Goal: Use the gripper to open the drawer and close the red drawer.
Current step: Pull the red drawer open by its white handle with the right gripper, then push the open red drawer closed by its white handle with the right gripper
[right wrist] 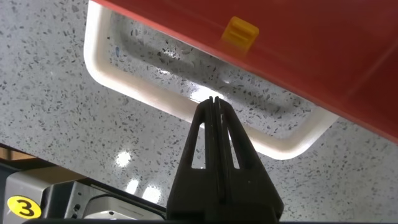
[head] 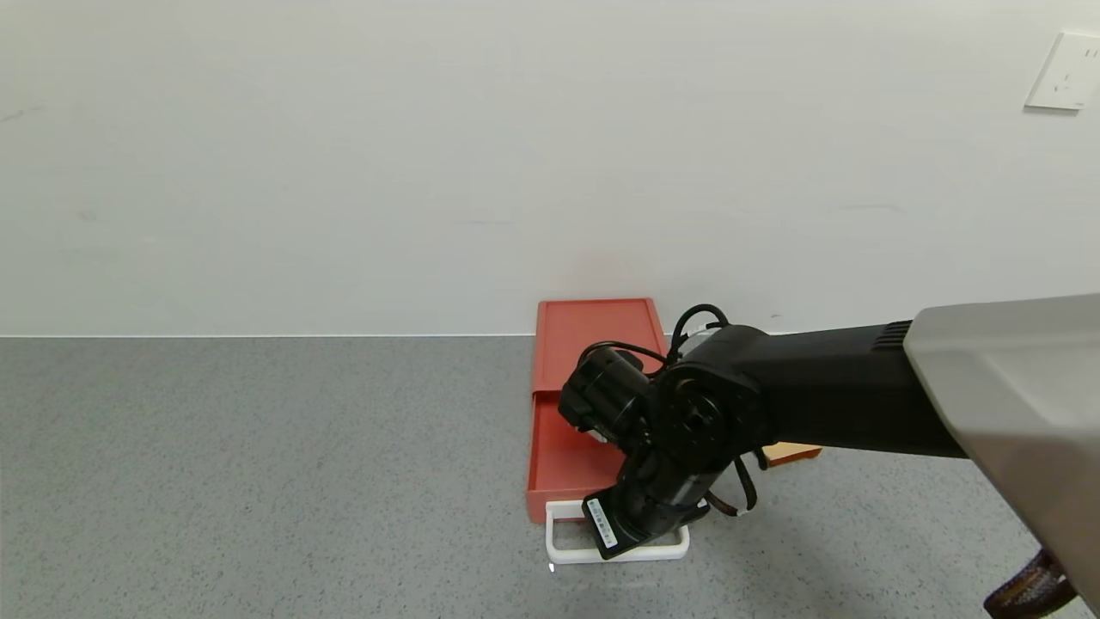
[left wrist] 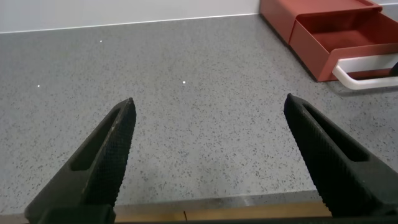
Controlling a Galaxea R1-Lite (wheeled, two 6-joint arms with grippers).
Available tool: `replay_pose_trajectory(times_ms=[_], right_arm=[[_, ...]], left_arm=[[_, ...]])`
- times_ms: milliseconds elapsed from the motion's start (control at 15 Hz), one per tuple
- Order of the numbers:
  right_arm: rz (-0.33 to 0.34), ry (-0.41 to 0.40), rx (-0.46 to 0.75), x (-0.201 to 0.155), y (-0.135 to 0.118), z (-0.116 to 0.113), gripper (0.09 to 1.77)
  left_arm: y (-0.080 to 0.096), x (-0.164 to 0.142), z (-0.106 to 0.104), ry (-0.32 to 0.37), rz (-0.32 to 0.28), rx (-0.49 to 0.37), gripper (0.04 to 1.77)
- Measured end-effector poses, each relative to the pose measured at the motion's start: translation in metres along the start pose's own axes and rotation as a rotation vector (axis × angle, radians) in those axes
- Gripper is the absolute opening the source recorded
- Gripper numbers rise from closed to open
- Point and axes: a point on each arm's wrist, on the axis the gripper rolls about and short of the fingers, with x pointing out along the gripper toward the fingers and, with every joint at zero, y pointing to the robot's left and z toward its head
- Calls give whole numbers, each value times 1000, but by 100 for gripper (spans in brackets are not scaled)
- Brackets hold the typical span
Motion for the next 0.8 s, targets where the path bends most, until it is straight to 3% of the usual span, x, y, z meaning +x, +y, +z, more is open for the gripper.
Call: replay_pose_trajectory(times_ms=[200, 467, 800], right_arm=[[16, -39, 6, -20, -3, 1, 11], [107, -127, 7, -73, -10, -5, 11], [292, -272, -18, -142, -46, -18, 11]], left_arm=[[0, 0, 0, 0, 0, 0, 172], [0, 0, 0, 0, 0, 0, 172], [0, 0, 0, 0, 0, -1, 172]])
